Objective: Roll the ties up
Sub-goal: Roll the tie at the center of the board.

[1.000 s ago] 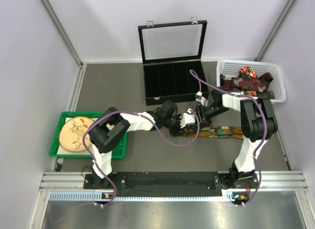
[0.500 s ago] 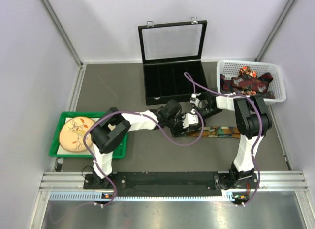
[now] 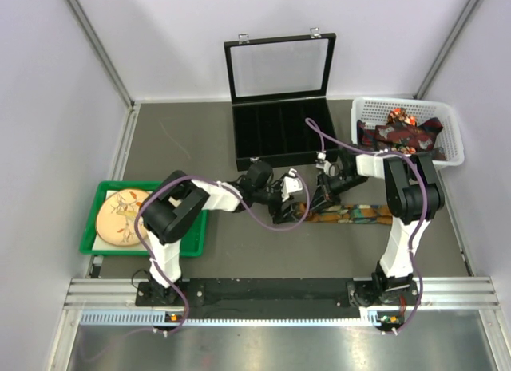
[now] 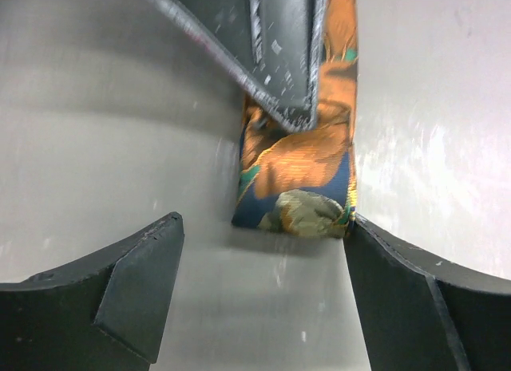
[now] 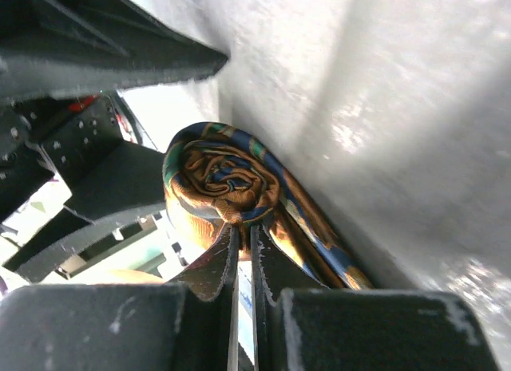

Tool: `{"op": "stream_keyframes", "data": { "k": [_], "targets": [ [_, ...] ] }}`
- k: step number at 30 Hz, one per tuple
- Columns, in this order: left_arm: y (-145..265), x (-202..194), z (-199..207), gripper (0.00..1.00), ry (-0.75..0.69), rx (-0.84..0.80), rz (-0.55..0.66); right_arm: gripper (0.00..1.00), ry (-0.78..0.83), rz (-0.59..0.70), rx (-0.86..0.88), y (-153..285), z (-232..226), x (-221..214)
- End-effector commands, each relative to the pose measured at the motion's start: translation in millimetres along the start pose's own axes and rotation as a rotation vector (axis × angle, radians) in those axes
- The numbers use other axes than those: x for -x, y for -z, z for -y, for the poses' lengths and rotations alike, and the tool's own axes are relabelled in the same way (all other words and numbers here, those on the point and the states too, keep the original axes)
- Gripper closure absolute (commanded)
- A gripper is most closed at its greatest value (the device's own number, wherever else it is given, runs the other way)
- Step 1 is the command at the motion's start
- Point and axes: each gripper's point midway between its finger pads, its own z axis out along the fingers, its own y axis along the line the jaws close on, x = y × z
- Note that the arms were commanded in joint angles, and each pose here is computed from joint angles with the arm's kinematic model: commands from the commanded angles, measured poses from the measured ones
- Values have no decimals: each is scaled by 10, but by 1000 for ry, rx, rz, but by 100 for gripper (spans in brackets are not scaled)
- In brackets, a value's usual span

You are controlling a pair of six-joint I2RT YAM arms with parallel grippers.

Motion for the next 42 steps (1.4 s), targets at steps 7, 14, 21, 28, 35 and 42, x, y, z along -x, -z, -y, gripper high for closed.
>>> {"op": "stream_keyframes", "data": {
  "k": [7,14,21,28,35,42],
  "targets": [
    [-453,-239,218,15,-60,-56,-19,100,37,0,-115,12,299,12],
    [-425,-486,182,51,-46,-14,-121,100,60,17,-44,99,44,59],
    [-271,-577,235,67,-4,17,-180,100,55,14,-82,168,24,35],
    [-134,-567,244,38,52,53,-213,100,46,-5,-179,-37,441,2],
    [-41,-283,256,24,81,-43,-23,100,40,-11,-222,-75,588,-7],
    [-206,20,307,23,114,-128,147,100,36,-7,-239,-82,625,-34]
  ]
}}
